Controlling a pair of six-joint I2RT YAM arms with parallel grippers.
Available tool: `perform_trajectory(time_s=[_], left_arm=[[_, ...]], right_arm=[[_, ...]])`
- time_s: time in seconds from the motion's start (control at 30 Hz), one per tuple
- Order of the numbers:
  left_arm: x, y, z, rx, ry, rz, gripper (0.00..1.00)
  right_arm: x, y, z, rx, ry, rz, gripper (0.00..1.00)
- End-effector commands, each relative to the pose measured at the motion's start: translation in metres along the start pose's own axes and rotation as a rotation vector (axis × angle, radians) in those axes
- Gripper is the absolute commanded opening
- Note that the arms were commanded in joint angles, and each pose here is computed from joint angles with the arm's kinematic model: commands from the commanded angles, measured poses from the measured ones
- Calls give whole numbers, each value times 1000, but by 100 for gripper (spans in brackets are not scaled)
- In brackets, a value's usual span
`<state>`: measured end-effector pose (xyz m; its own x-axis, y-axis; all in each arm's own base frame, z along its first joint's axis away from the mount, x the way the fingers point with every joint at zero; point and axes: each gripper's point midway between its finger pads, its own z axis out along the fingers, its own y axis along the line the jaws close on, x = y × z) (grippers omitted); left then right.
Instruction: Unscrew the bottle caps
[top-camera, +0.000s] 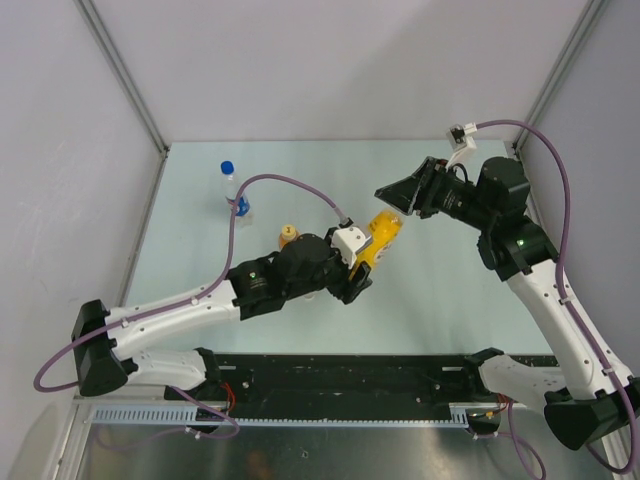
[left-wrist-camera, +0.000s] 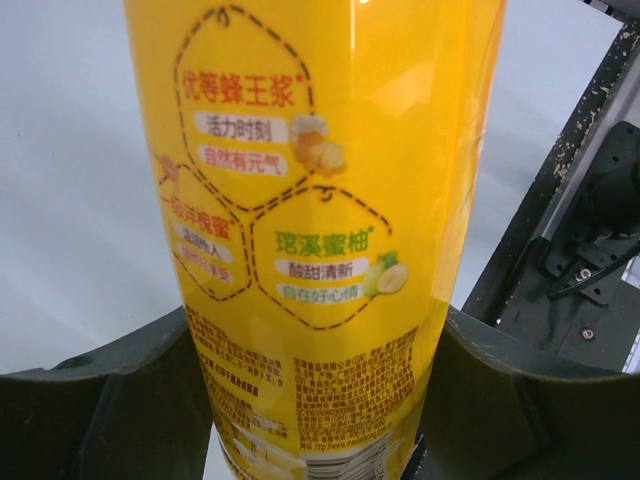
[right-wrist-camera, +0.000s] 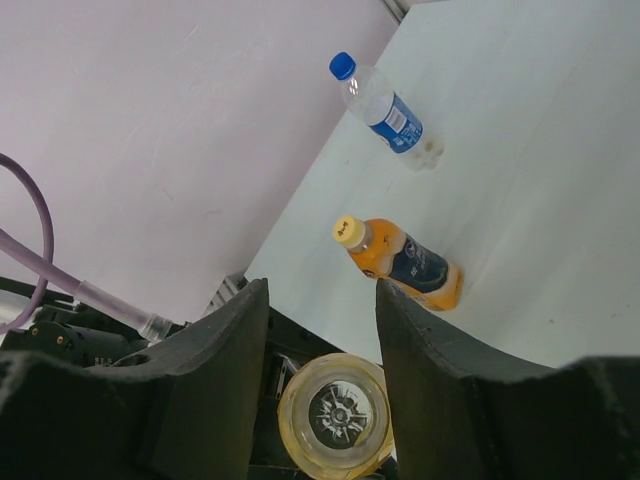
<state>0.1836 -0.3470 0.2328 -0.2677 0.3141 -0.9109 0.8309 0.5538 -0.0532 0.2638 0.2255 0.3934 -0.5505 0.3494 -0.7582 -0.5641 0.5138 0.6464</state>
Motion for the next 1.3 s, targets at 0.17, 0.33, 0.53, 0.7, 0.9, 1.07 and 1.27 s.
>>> perform_trajectory(time_s=[0.17, 0.33, 0.53, 0.7, 0.9, 1.07, 1.27], left_arm=[[-38, 8, -9, -44, -98, 9, 0], [-39, 6, -7, -36, -96, 4, 0], [-43, 6, -7, -40, -104, -2, 0], [-45, 7, -7, -42, -105, -10, 0], [-45, 8, -9, -48, -110, -17, 36], [-44, 8, -8, -34, -106, -38, 80], [-50, 15, -6, 27, -107, -102, 96]], right_arm=[[-9, 16, -11, -40, -52, -48, 51], [-8, 23, -13, -71, -55, -48, 49], [-3, 23, -15, -79, -54, -42, 40], [-1, 20, -14, -74, -56, -41, 2], [-2, 16, -15, -49, -66, -71, 0], [0, 5, -16, 0, -68, -97, 0], [4, -19, -18, 112, -61, -130, 0]])
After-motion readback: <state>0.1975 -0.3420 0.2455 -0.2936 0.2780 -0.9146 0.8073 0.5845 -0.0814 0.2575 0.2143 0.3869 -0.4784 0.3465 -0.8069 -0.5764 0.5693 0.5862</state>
